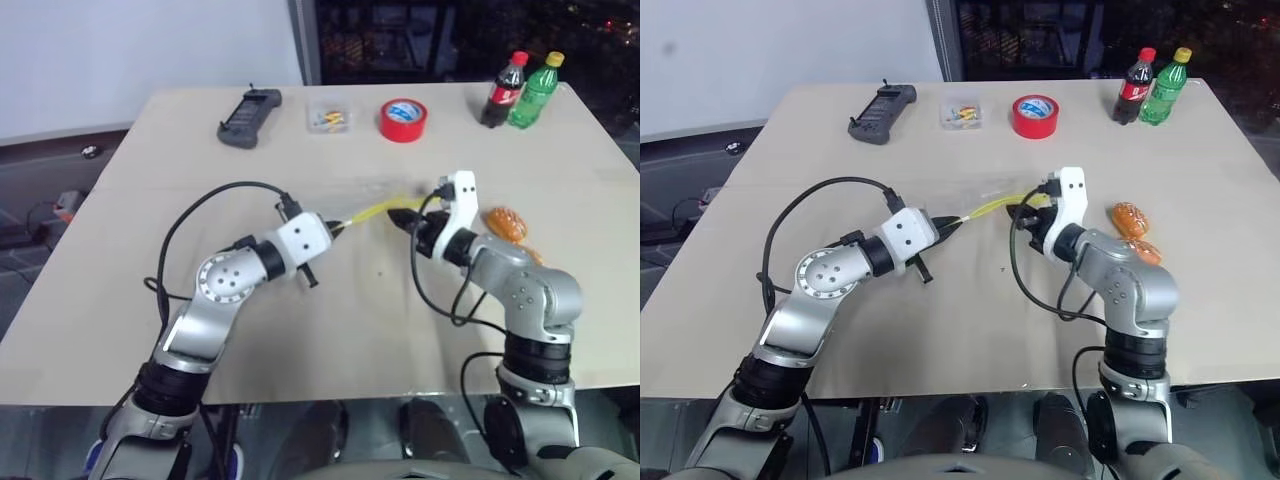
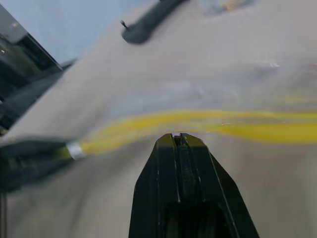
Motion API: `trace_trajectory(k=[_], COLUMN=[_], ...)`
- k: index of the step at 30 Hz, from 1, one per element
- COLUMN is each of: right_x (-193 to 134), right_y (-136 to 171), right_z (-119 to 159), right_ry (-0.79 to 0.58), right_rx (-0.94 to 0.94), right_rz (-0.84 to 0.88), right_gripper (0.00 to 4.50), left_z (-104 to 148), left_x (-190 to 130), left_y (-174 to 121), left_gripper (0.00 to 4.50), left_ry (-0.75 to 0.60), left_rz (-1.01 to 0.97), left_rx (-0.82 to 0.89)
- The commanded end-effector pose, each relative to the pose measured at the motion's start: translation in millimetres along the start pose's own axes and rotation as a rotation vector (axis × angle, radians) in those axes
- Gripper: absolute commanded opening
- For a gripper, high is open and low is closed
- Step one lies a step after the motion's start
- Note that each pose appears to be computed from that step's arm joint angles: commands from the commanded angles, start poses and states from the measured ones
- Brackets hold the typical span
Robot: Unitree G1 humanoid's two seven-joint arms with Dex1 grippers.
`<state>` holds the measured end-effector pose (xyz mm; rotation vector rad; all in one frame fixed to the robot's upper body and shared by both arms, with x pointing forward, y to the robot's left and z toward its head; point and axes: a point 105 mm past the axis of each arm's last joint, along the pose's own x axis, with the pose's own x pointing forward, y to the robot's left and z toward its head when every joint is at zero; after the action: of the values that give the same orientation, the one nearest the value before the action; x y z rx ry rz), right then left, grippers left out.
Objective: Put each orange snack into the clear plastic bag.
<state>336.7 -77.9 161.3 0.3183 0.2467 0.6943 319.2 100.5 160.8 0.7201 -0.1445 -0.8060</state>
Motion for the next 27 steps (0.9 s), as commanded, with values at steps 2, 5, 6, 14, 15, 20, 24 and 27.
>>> trace_trajectory(k=[2,5,6,14,15,20,24,27], right_x=[-8,-8,-7,13,21,50,52,50], right_y=[9,3,2,3,2,-7,-4,-2], right_z=[20,21,21,18,15,1,-15,-25], right_ry=[-0.068,-0.069,-0.068,-0.072,-0.079,-0.099,-0.058,-0.038], right_rx=[-0.056,-0.063,-0.062,-0.021,0.013,-0.086,-0.768,-1.131], right_rz=[0.025,-0.006,-0.008,-0.007,-0.012,-0.116,-0.127,-0.076], right_gripper=[0.01,0.01,0.01,0.01,0.01,0.01,0.01,0.01], left_z=[13,15,15,21,22,20,3,-4], left_x=[-3,-3,-3,-5,-5,-13,-23,-25], left_y=[4,2,1,-8,-10,-20,-16,-13], left_gripper=[0.0,0.0,0.0,0.0,0.0,0.0,0.0,0.0], left_ry=[-0.044,-0.051,-0.052,-0.08,-0.092,-0.103,-0.054,-0.034], left_rz=[0.012,-0.002,-0.005,-0.044,-0.057,-0.136,-0.17,-0.184], left_rx=[0.012,0.012,0.012,0.01,0.007,0.015,0.074,0.109])
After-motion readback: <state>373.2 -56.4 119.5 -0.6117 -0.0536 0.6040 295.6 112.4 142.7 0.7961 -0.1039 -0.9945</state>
